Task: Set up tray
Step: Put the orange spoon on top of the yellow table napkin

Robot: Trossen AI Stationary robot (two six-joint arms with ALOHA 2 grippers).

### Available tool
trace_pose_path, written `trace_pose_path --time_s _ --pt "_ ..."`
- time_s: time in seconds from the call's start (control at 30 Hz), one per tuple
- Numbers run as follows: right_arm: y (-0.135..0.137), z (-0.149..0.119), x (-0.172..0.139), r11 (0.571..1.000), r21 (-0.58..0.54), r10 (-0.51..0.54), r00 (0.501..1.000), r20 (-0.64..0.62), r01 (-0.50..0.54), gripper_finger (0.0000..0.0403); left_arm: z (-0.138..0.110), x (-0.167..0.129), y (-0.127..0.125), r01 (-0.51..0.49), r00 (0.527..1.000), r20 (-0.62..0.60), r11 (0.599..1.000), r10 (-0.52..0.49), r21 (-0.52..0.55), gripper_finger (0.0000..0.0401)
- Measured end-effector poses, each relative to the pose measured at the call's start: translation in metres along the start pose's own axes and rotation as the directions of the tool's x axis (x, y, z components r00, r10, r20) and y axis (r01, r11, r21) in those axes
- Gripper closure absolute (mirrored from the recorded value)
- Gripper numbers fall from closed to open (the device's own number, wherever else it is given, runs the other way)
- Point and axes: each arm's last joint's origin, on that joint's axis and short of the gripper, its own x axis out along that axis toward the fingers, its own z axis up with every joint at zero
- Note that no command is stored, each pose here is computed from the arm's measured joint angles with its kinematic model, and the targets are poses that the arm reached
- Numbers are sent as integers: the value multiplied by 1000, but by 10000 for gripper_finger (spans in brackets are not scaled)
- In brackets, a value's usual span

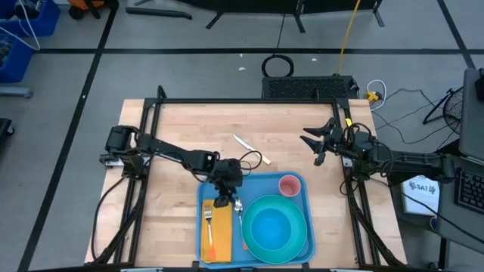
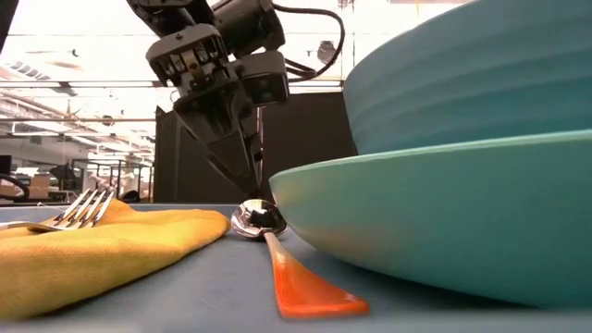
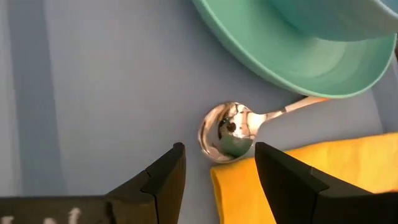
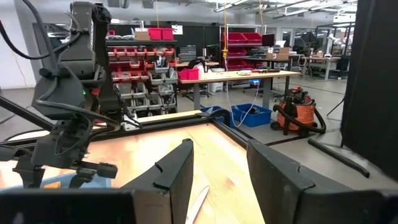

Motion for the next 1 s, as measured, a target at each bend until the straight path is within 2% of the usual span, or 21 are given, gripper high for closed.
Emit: trace_pose_path --time_s 0.13,0.6,1.0 --pt "0 0 0 1000 1 0 1000 4 0 261 -4 7 4 27 999 -34 999 -28 -24 206" --pt "0 1 0 1000 4 0 1000 10 0 261 -6 29 10 161 986 -30 986 -162 -51 206" --pt "0 1 1 1000 8 0 1000 6 0 261 1 27 14 166 986 26 986 -166 -8 206"
